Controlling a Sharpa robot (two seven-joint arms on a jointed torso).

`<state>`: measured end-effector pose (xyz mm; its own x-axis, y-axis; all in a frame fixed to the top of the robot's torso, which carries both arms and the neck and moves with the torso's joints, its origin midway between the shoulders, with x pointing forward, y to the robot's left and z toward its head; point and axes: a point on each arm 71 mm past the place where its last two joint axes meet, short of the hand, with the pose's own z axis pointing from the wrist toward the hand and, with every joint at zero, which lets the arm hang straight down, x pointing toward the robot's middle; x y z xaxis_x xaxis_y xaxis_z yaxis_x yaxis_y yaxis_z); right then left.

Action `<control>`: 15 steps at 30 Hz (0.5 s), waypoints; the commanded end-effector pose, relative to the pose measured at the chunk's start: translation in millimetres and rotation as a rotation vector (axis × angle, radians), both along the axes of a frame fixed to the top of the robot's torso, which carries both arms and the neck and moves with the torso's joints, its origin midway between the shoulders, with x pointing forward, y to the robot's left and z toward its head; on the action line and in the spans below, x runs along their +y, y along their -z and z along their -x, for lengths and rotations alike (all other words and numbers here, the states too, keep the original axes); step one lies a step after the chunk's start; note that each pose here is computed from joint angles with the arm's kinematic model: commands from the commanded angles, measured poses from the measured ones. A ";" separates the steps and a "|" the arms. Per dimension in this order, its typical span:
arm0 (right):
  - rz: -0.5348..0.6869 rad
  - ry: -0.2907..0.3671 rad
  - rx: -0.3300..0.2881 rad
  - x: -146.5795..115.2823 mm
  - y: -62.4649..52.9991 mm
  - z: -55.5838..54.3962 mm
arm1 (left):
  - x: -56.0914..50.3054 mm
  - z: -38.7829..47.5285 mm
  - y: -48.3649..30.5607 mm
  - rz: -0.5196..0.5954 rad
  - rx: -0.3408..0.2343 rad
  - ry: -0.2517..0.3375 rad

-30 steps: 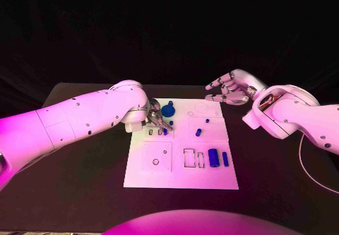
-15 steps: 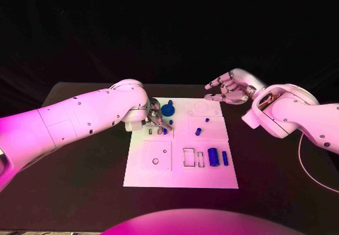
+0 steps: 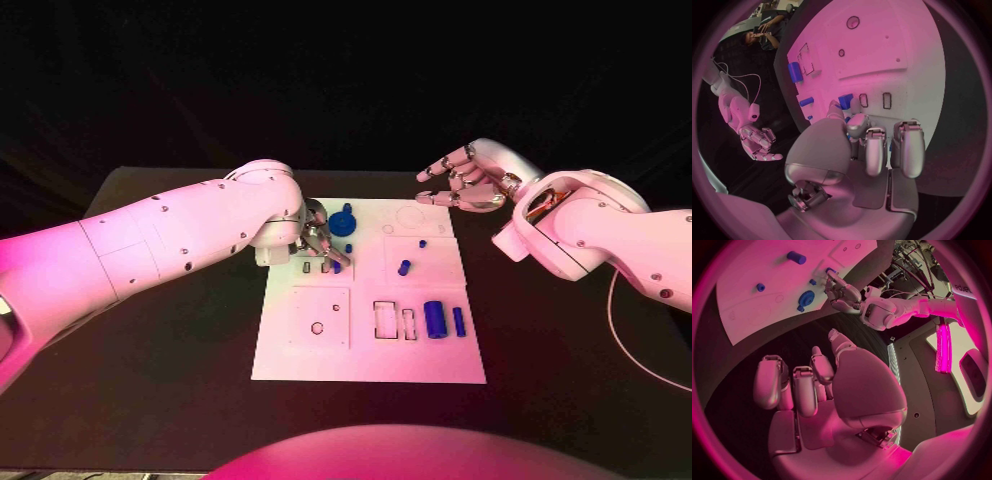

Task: Assemble the parts on the task board

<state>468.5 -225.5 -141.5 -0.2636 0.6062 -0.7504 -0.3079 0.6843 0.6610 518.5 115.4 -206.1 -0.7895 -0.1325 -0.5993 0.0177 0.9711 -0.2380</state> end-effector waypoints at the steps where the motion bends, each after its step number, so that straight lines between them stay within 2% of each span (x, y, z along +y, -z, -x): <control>1: 0.010 -0.015 0.005 2.0 0.9 0.6 | 3.8 0.6 1.6 -0.073 0.022 -0.023; 15: 0.011 -0.023 0.009 3.9 1.3 0.6 | 4.0 -0.8 3.1 -0.073 0.031 -0.028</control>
<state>468.5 -223.3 -141.9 -0.2715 0.6034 -0.7498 -0.3102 0.6826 0.6617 520.3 113.4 -204.9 -0.7929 -0.1271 -0.5960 0.0226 0.9712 -0.2372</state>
